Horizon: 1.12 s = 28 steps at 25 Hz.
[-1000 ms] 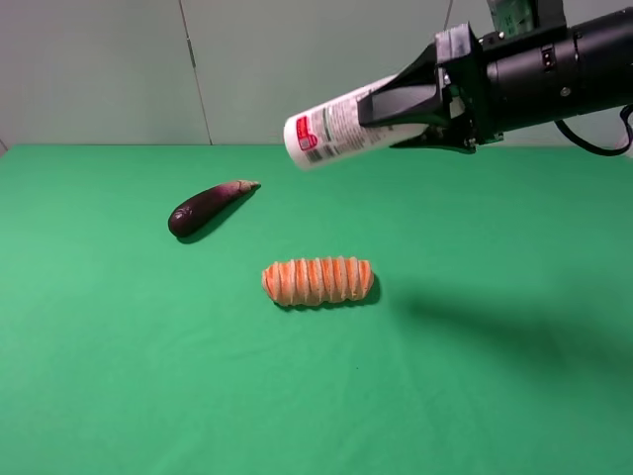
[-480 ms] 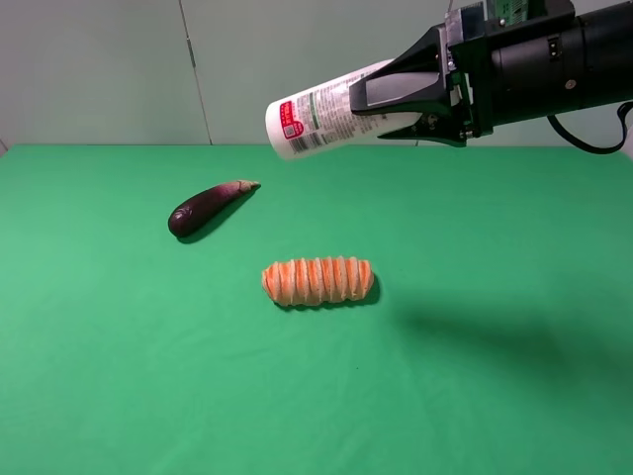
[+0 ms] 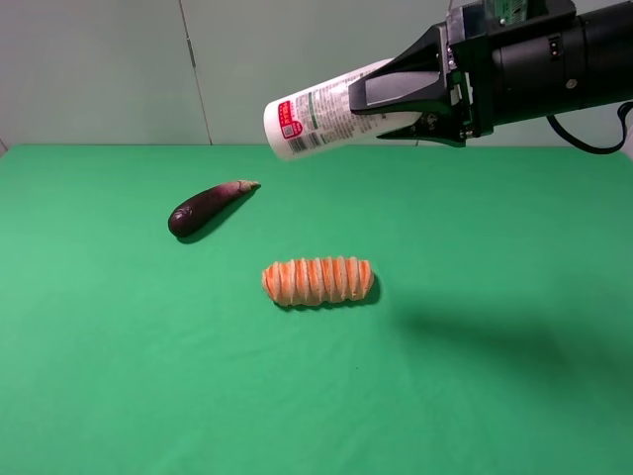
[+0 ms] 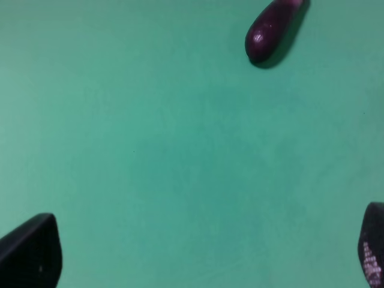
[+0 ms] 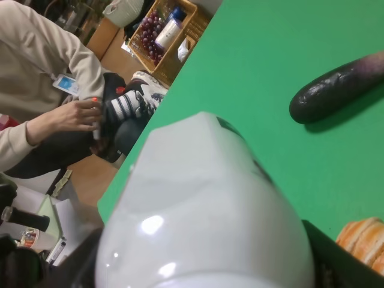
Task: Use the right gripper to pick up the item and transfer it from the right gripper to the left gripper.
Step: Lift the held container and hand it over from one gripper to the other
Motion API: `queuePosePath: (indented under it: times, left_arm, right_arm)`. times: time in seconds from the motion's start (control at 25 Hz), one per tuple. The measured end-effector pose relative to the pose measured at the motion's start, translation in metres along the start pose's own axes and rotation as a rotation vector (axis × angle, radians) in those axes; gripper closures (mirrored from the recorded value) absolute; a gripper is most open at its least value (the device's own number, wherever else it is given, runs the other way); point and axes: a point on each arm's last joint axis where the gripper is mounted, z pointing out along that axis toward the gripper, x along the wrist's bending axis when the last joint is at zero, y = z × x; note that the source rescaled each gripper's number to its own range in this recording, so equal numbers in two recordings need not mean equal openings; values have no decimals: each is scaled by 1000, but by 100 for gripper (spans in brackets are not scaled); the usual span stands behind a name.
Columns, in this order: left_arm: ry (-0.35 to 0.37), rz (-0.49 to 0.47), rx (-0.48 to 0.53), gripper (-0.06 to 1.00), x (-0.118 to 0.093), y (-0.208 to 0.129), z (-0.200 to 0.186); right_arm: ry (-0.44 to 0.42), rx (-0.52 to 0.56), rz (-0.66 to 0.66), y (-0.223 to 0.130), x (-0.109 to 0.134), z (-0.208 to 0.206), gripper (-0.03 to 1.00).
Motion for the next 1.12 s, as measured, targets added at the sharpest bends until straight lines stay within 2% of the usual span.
queuePosePath:
  times: [0.96,1.04,1.12]
  left_arm:
    - [-2,-13,0,-2,0,0,0]
    - [-10,-19,0,-2,-1,0,0]
    - [-51,-36,-5,-2,-5,1,0]
  right_arm:
    - [24,12,2,-1,2,0,97]
    - [24,11,2,-1,2,0,97]
    - [26,7,5,-1,2,0,97]
